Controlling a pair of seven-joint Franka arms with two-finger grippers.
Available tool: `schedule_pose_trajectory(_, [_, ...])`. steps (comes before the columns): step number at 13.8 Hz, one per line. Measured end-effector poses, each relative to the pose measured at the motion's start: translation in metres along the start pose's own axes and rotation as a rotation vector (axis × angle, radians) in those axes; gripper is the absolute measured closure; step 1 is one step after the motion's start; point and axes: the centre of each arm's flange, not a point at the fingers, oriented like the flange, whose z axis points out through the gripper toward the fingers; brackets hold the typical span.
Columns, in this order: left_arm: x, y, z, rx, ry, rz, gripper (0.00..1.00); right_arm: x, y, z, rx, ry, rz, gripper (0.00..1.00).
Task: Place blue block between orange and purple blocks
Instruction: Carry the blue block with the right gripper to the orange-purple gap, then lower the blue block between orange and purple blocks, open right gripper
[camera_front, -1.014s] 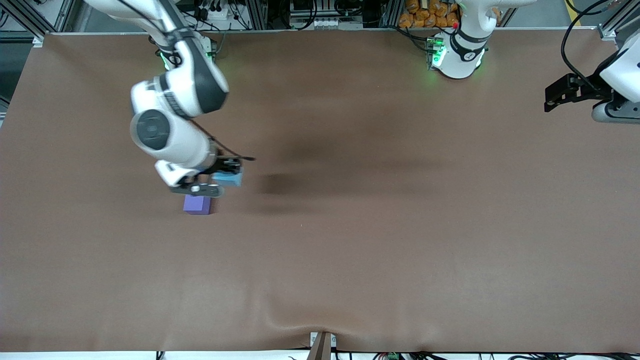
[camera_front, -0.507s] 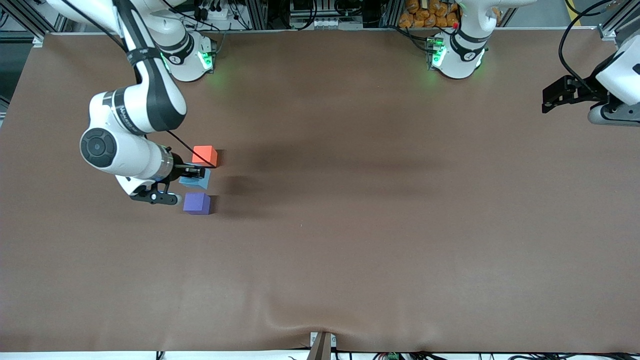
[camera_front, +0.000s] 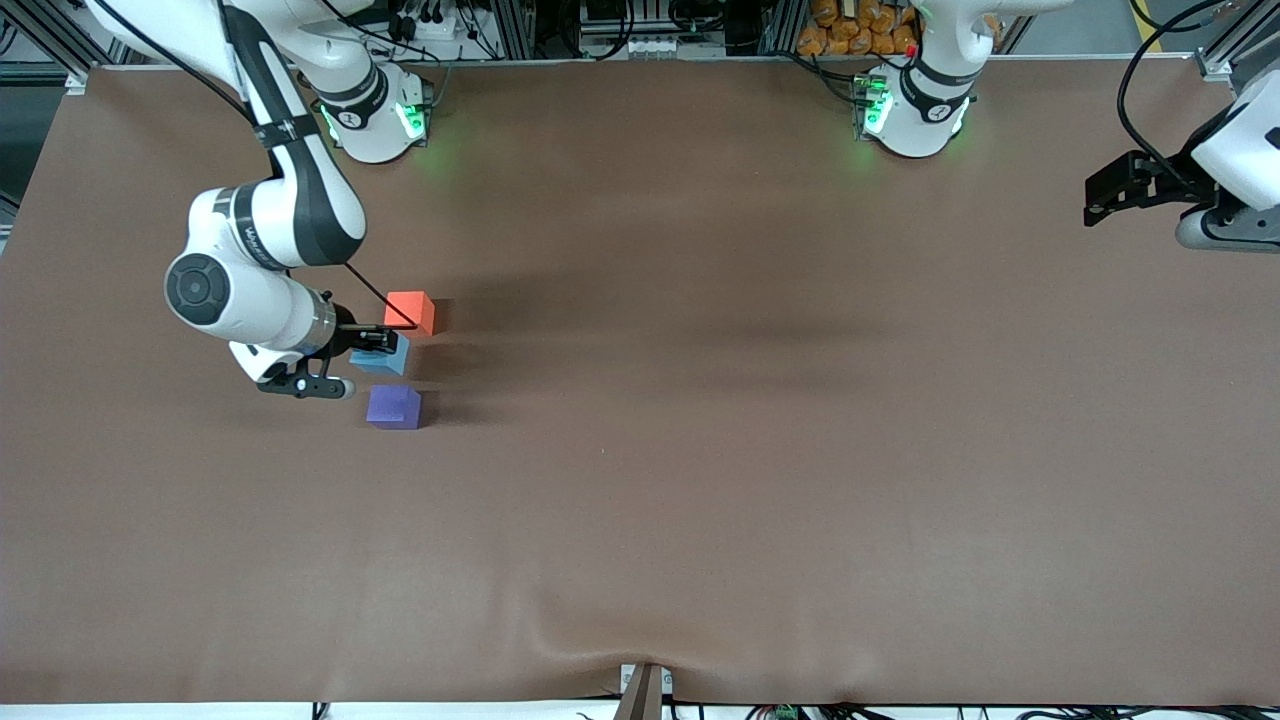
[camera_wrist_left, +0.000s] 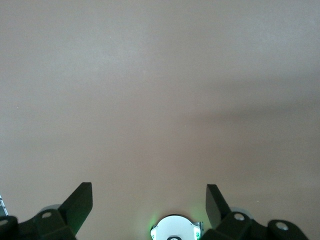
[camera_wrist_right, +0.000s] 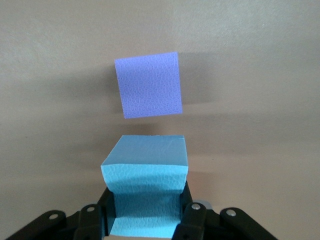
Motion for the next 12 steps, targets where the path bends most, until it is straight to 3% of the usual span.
schedule_pose_trajectory(12, [0.002, 0.003, 0.004, -0.001, -0.008, 0.006, 0.0, -0.012, -0.001, 0.037, -0.004, 0.05, -0.054, 0.48])
